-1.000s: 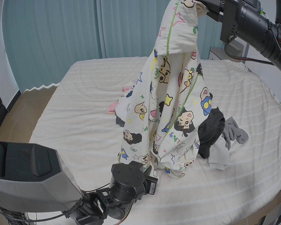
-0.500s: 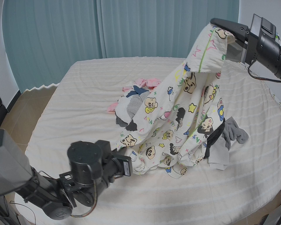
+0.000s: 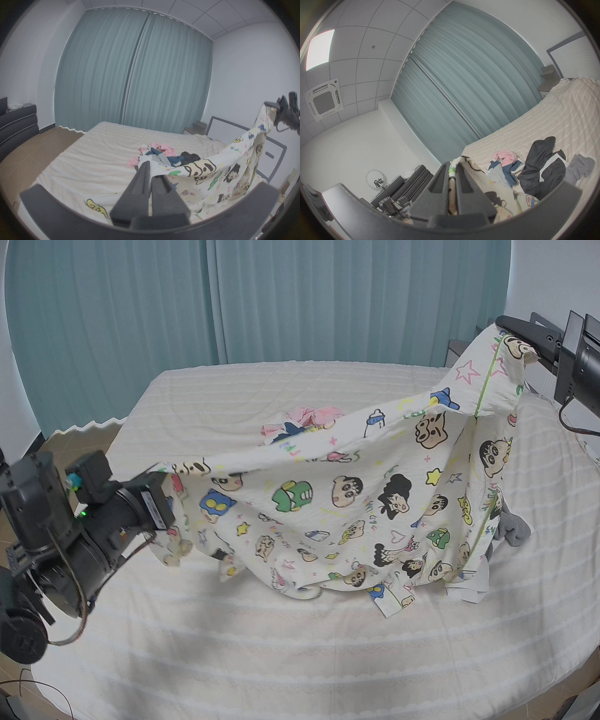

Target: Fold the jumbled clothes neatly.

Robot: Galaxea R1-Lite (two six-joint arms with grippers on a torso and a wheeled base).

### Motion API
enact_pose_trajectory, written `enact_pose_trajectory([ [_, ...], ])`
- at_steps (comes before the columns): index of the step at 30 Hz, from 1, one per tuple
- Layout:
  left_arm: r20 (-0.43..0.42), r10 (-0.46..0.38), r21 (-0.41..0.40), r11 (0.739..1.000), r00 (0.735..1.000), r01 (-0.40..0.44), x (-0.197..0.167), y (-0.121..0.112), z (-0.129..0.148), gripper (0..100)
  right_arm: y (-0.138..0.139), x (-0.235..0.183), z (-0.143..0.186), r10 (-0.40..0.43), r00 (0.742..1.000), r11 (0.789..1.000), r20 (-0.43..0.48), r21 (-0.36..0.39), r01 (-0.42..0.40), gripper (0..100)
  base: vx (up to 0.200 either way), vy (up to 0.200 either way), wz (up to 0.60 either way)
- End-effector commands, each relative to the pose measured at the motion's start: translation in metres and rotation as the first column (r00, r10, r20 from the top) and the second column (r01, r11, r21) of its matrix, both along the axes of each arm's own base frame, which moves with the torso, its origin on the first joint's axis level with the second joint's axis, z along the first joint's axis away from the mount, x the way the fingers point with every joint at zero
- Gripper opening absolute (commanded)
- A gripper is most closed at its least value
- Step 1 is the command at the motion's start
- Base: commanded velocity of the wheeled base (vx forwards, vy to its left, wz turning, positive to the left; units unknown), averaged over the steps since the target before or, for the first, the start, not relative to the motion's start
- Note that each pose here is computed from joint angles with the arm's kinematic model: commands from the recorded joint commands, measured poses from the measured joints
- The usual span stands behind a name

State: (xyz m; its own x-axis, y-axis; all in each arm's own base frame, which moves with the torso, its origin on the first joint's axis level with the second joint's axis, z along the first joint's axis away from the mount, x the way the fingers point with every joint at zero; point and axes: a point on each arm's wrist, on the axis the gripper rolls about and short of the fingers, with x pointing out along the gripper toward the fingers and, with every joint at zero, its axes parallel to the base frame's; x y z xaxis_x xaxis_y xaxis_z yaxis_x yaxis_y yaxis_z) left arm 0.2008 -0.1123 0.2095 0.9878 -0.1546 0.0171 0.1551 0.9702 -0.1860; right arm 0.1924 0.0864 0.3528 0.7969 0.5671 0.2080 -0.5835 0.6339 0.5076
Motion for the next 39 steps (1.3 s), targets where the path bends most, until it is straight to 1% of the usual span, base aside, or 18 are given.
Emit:
enact_pose_trajectory([
  [1, 0.184, 0.055, -0.091, 0.995, 0.981, -0.038, -0.025, 0.037, 0.071, 0, -0.006, -0.009, 0.002, -0.004, 1.000, 1.000, 0.006, 0.020, 0.004, 0, 0.000, 0.000, 0.00],
  [5, 0.245, 0.071, -0.109, 0.993, 0.967, -0.046, -0.029, 0.050, 0.099, 0, -0.008, -0.013, 0.005, -0.004, 1.000, 1.000, 0.021, 0.026, 0.004, 0, 0.000, 0.000, 0.00],
  [9, 0.311, 0.125, -0.137, 0.987, 0.942, -0.086, -0.029, 0.061, 0.128, 0, -0.009, -0.016, 0.010, -0.006, 0.999, 0.999, 0.039, 0.034, 0.005, 0, 0.000, 0.000, 0.00],
  [14, 0.357, 0.154, -0.158, 0.982, 0.922, -0.103, -0.035, 0.067, 0.148, 0, -0.010, -0.022, 0.015, 0.003, 0.997, 0.999, 0.076, 0.051, -0.007, 0, 0.000, 0.000, 0.00],
  [18, 0.327, 0.160, -0.141, 0.983, 0.931, -0.119, -0.035, 0.069, 0.144, 0, -0.010, -0.023, 0.009, 0.007, 0.998, 0.999, 0.059, 0.044, -0.009, 0, 0.000, 0.000, 0.00],
  [19, 0.293, 0.185, -0.125, 0.980, 0.938, -0.155, -0.033, 0.074, 0.140, 0, -0.009, -0.021, 0.005, 0.005, 0.999, 0.999, 0.046, 0.039, -0.007, 0, 0.000, 0.000, 0.00],
  [22, 0.284, 0.233, -0.118, 0.971, 0.930, -0.208, -0.030, 0.083, 0.139, 0, -0.009, -0.020, 0.003, 0.004, 0.999, 0.999, 0.039, 0.038, -0.006, 0, 0.000, 0.000, 0.00],
  [34, 0.255, 0.232, -0.096, 0.972, 0.939, -0.214, -0.036, 0.087, 0.126, 0, -0.007, -0.018, 0.000, 0.032, 0.999, 0.999, 0.029, 0.029, -0.033, 0, 0.000, 0.000, 0.00],
  [39, 0.227, 0.224, 0.015, 0.972, 0.948, -0.234, -0.037, 0.087, 0.109, 0, -0.007, -0.017, 0.000, 0.037, 0.999, 0.999, 0.017, 0.039, -0.037, 0, 0.000, 0.000, 0.00],
])
